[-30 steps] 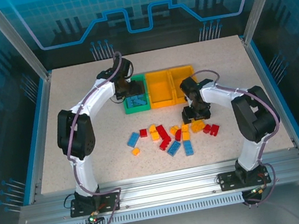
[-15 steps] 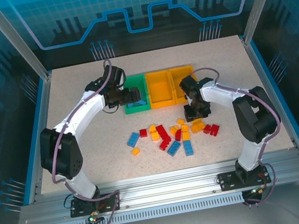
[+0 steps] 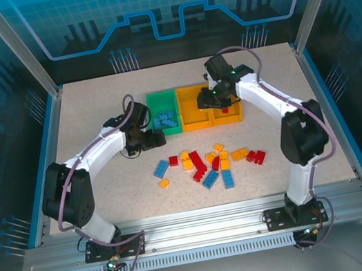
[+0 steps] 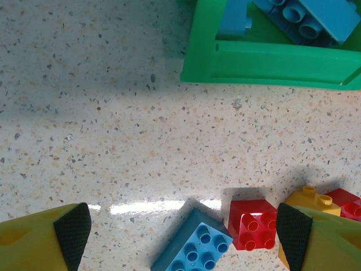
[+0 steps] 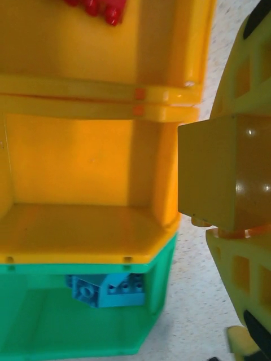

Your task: Sort the legos into containers by color

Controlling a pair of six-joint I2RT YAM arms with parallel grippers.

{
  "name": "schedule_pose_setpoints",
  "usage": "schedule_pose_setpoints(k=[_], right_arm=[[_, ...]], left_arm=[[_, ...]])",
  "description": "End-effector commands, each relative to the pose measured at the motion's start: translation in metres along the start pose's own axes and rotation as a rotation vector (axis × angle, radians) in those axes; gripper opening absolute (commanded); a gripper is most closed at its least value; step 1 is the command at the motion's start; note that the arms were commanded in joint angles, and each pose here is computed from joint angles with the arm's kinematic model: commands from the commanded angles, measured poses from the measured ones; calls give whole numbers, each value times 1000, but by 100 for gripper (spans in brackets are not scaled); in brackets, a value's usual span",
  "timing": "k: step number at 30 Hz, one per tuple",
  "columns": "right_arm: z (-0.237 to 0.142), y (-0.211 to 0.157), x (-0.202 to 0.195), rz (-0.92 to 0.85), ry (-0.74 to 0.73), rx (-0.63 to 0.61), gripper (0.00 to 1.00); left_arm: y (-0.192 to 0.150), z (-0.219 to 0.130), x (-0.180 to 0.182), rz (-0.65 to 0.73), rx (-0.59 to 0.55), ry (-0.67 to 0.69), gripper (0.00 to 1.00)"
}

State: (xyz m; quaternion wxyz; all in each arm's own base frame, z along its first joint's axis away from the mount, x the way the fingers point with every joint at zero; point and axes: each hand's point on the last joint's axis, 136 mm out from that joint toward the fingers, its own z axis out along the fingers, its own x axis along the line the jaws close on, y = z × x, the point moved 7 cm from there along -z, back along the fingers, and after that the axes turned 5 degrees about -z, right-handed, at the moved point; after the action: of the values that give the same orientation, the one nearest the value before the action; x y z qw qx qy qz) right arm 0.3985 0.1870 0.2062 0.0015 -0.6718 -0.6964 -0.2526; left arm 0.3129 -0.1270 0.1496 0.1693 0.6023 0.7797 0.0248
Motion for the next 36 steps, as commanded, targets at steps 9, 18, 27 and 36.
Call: schedule_pose_setpoints(k=[9,18,27,36], right_arm=[[42,26,12,79,-27,74,37],[64,29,17,76,-14,124,59],[28,29,30,66,42,53,69],[-22,16,1,83,-25,-32,73]], left_arm=[[-34,4,-6,-24,65,-1,89],[-66,16,-4,78,98,-14,86],[-74,31,-6,132,141,16,77],[-81,46,-5,155,171,48,74]])
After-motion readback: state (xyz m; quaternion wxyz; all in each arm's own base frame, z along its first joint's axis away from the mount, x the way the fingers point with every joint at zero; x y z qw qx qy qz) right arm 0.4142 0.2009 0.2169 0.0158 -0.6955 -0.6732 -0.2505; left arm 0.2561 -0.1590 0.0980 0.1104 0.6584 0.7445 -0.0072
